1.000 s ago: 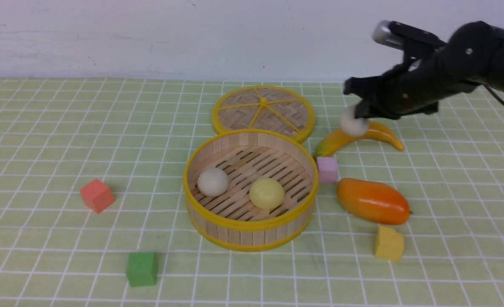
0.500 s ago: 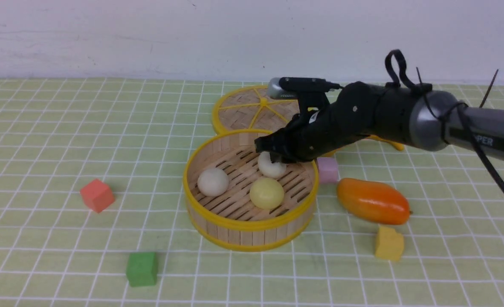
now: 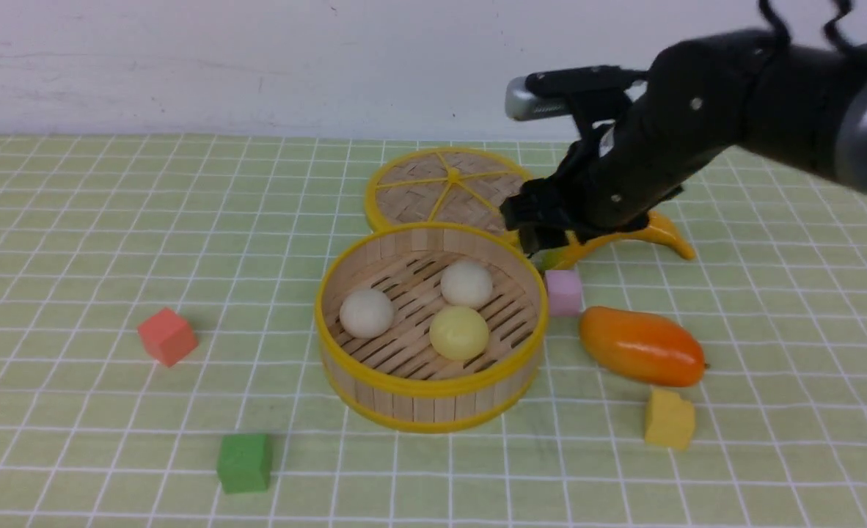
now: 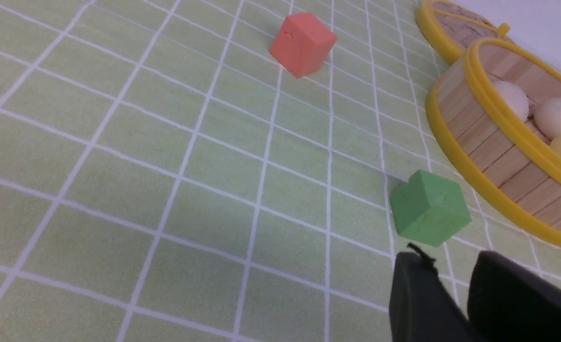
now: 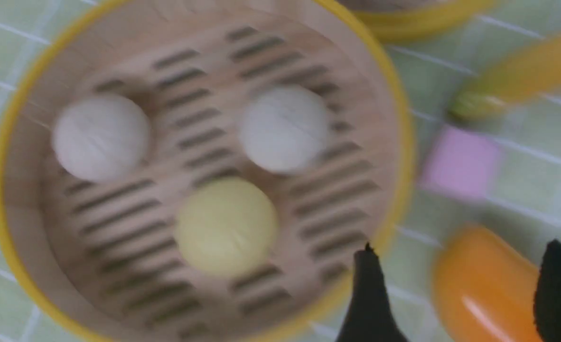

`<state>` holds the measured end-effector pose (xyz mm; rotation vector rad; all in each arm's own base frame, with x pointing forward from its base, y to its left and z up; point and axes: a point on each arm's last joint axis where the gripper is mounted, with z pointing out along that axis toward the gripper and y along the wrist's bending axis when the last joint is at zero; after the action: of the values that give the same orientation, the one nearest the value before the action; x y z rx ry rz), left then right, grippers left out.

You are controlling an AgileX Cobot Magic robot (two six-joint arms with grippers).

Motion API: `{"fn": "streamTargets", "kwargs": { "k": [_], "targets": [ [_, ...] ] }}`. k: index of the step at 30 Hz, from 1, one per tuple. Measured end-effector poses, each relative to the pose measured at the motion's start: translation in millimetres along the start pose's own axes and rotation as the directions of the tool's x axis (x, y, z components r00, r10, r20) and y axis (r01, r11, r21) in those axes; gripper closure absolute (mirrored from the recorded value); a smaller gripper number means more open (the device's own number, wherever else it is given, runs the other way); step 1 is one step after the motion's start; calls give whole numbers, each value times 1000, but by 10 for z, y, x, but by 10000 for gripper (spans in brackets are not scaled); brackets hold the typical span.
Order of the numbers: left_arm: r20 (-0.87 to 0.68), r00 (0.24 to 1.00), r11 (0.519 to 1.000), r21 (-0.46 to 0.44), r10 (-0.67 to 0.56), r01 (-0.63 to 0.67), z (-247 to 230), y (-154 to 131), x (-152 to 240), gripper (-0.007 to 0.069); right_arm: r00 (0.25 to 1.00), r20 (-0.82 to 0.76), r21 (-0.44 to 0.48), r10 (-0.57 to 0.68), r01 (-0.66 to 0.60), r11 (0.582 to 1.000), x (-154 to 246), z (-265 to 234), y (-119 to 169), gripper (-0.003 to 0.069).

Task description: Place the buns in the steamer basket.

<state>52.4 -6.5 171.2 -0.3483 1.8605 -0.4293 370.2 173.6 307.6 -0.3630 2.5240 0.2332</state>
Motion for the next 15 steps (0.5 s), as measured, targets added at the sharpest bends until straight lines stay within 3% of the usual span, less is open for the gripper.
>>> {"fn": "streamTargets", "kwargs": {
  "k": [4, 10, 15],
  "targets": [
    [0, 1000, 1000, 0, 0, 0, 0, 0, 0, 451, 999, -24, 73, 25, -23, 997, 125, -587, -55, 362],
    [0, 1000, 1000, 0, 0, 0, 0, 0, 0, 443, 997, 77, 14, -15, 14, 1000, 526, -1229, 107, 643],
    [0, 1000, 1000, 0, 0, 0, 0, 0, 0, 439, 986, 164, -52, -18, 27, 998, 1019, -1492, 132, 678]
  ]
}}
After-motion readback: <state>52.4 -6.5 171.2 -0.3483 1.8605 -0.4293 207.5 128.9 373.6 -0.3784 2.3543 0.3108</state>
